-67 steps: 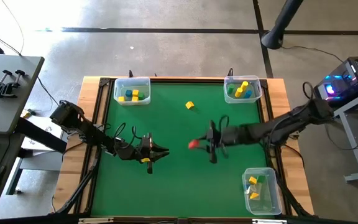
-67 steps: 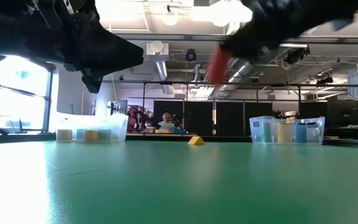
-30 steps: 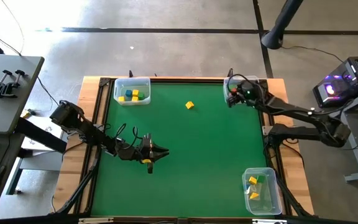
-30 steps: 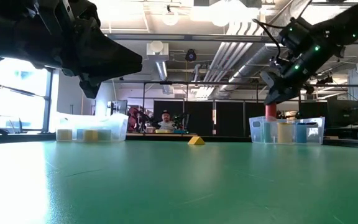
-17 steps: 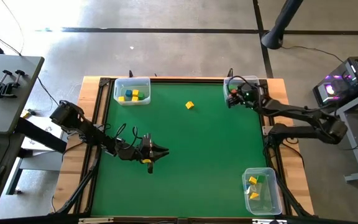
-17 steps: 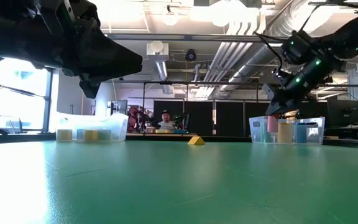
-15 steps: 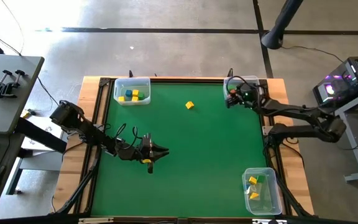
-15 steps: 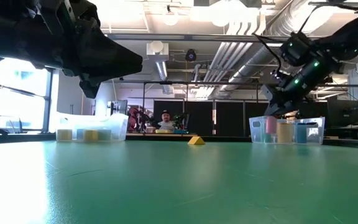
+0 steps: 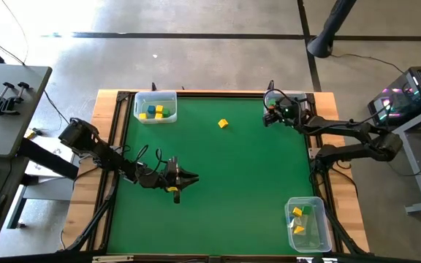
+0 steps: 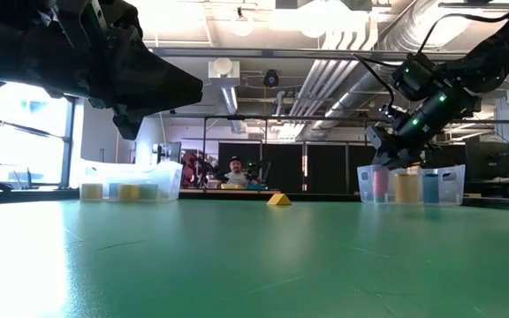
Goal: Sort blocks by size
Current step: Put the orange cylindrical block into the top right transparent bin, then put the yellow triangle block into the bottom transparent bin
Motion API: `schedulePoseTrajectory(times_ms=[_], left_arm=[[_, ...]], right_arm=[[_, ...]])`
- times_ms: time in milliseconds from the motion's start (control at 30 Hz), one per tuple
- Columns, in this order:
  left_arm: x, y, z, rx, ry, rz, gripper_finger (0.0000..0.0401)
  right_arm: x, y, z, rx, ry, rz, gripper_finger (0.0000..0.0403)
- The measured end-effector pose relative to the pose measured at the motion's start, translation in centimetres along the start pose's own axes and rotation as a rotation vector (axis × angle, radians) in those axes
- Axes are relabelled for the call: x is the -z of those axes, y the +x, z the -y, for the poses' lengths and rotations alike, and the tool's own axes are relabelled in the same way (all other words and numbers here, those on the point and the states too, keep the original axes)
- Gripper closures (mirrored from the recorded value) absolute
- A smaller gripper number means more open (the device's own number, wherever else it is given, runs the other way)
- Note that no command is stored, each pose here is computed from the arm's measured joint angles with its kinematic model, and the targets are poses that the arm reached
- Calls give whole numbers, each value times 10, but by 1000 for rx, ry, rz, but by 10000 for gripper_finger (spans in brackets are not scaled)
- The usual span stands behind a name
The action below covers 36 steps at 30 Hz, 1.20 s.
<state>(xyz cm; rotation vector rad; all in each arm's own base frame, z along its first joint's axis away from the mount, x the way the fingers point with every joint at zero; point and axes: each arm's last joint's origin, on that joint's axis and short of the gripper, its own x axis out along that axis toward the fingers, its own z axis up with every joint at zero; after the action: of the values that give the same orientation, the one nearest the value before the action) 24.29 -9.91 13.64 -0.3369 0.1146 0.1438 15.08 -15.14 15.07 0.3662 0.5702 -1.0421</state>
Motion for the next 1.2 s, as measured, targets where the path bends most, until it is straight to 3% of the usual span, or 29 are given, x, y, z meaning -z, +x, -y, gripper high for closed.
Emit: schedulePoseTrajectory(times_ms=[400,733,933,1200], left_arm=[[0,0,0,0,-1,0,338],[0,0,0,0,-3,0,338],[0,0,0,-1,-2,1,338],[-1,0,-2,-48,-2,22,338]], right_arm=[[-3,-3,1,17,-12,30,202],[-20,-36,6,-8,6,180,202],[-24,-61,-3,-144,14,247,202],[-12,-92,-45,-348,-74,299,202]])
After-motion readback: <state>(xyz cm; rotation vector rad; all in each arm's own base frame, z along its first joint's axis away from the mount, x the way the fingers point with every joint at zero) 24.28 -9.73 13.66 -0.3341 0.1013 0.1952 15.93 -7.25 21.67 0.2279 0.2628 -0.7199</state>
